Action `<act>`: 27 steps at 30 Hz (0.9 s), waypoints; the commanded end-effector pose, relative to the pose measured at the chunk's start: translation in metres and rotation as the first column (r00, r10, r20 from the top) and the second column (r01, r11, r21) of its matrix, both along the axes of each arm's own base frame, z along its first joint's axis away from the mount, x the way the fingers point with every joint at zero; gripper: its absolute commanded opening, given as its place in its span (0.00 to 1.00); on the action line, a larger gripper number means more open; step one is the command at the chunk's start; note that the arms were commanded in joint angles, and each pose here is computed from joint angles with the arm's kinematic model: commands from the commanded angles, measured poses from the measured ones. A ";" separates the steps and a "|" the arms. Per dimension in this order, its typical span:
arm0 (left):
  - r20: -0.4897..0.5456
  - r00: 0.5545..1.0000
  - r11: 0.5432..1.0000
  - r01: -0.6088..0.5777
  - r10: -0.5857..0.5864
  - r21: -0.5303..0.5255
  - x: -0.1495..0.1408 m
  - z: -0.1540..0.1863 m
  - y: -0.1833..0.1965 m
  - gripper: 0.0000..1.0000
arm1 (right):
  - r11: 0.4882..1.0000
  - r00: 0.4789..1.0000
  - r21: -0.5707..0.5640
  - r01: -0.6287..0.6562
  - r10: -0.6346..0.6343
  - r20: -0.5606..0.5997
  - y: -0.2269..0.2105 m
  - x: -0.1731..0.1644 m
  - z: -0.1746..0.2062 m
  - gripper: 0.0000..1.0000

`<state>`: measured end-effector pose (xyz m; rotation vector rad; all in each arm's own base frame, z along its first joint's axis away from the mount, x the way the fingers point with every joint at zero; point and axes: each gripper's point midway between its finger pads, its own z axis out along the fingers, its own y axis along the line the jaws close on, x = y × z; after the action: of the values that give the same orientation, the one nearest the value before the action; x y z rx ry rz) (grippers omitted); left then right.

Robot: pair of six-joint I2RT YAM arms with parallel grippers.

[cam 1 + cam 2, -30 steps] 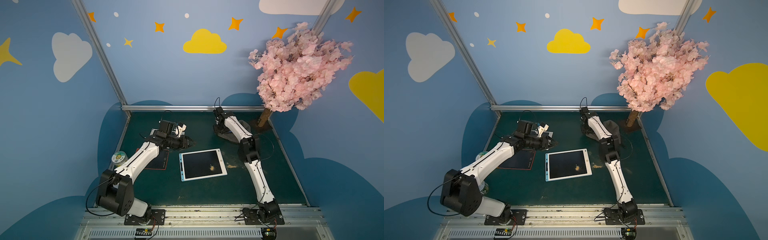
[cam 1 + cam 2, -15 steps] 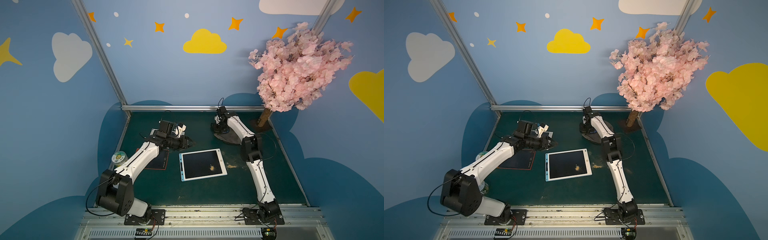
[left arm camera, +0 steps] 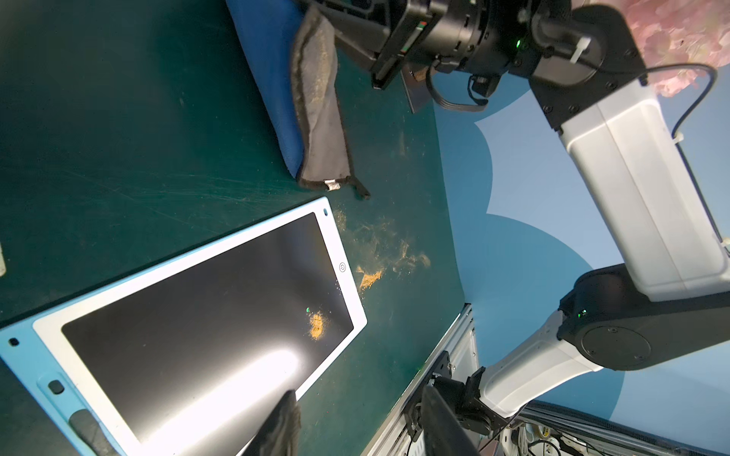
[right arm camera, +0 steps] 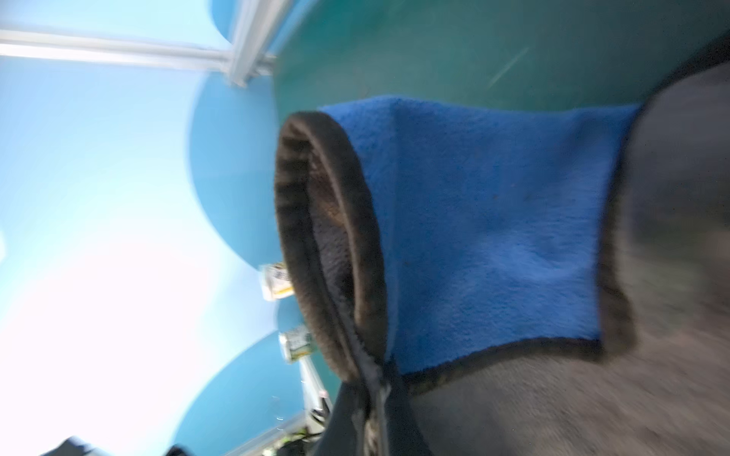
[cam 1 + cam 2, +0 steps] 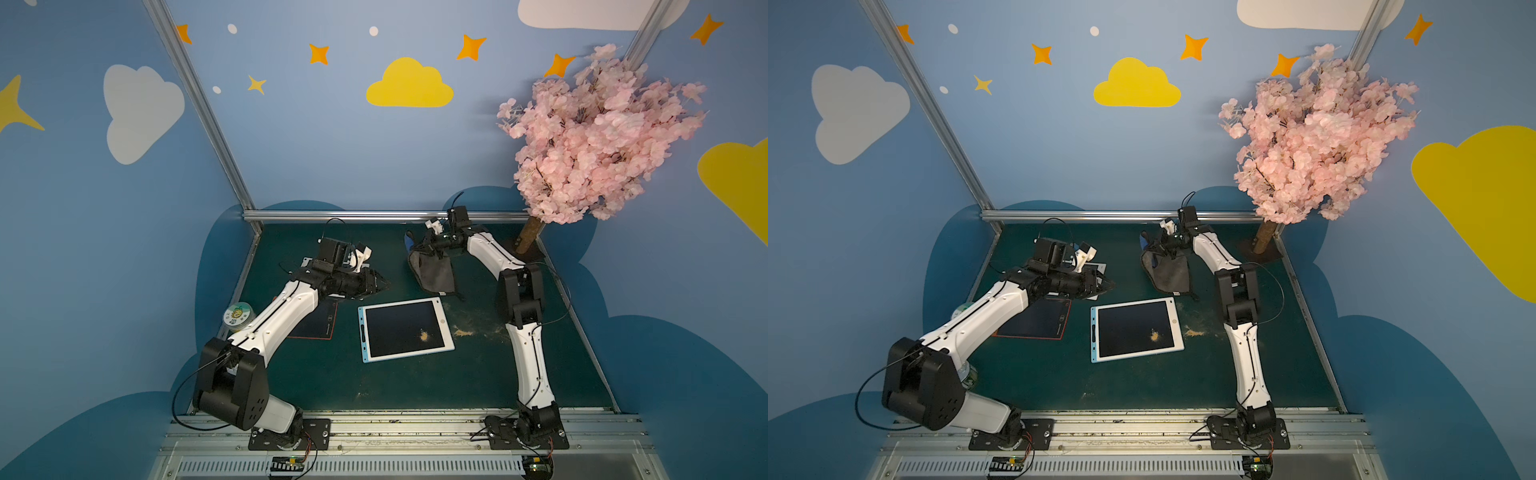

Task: Wipe the drawing tablet
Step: Adjust the cleaning item at the center of the board.

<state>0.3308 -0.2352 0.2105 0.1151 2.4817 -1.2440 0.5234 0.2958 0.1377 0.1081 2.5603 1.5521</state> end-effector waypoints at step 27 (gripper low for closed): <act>-0.024 0.997 0.995 0.078 -0.077 0.065 0.007 0.003 -0.048 0.50 | 0.921 0.983 -0.368 0.124 -0.164 -0.078 -0.142 -0.004 -0.072 0.00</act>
<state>0.3359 -0.2792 0.2150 0.2084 2.5421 -1.1965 0.5211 0.1717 0.0764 0.3489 2.7390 1.1953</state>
